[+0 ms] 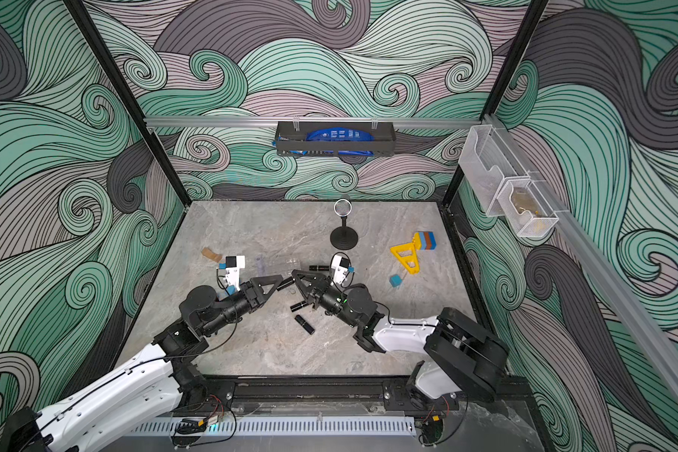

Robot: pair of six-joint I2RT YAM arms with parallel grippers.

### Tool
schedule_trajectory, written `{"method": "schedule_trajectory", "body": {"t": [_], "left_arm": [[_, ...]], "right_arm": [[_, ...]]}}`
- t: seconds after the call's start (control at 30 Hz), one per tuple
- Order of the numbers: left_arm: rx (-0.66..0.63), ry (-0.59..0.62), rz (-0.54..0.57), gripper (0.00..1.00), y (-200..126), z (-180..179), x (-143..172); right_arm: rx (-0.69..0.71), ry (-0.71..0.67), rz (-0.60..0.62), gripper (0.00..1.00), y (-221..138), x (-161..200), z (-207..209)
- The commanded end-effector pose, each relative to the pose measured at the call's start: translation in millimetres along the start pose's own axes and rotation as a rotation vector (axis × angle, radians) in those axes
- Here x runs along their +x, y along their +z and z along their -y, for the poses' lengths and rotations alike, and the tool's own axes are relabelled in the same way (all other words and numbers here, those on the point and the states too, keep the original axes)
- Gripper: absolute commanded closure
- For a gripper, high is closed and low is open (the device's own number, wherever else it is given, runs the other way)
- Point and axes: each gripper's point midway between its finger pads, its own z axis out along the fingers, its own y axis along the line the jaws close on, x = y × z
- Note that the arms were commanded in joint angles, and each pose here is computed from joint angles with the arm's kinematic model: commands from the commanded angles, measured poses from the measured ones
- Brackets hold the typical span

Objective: Arrange the lipsticks in the organizer
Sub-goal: Adjust the lipstick.

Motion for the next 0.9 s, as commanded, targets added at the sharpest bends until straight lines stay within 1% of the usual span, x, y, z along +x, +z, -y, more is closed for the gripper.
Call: {"method": "schedule_trajectory", "body": {"t": [0.0, 0.1, 0.23, 0.37, 0.5, 0.57, 0.6, 0.8, 0.87], "left_arm": [[0.03, 0.018, 0.016, 0.6, -3, 8, -3], [0.03, 0.022, 0.012, 0.62, -5, 8, -2], [0.042, 0.034, -0.015, 0.58, -6, 10, 3], [0.045, 0.034, -0.053, 0.58, -4, 9, 10], [0.058, 0.043, -0.08, 0.5, -5, 10, 16], [0.057, 0.046, -0.078, 0.49, -5, 10, 16], [0.056, 0.047, -0.078, 0.5, -5, 10, 15], [0.058, 0.049, -0.083, 0.66, -3, 10, 15], [0.056, 0.048, -0.08, 0.69, -4, 10, 15]], "right_arm": [[-0.05, 0.02, 0.018, 0.89, -1, -1, -10], [-0.047, 0.023, 0.014, 0.88, -1, 1, -8], [-0.059, 0.043, 0.013, 0.87, -3, 3, -5], [-0.061, 0.05, 0.014, 0.86, -4, 4, -3], [-0.062, 0.06, 0.015, 0.85, -5, 4, 0], [-0.06, 0.065, 0.014, 0.85, -4, 5, 2], [-0.063, 0.066, 0.012, 0.85, -4, 6, 2], [-0.066, 0.069, 0.0, 0.84, -1, 10, 2], [-0.064, 0.072, -0.005, 0.84, -1, 12, 3]]}}
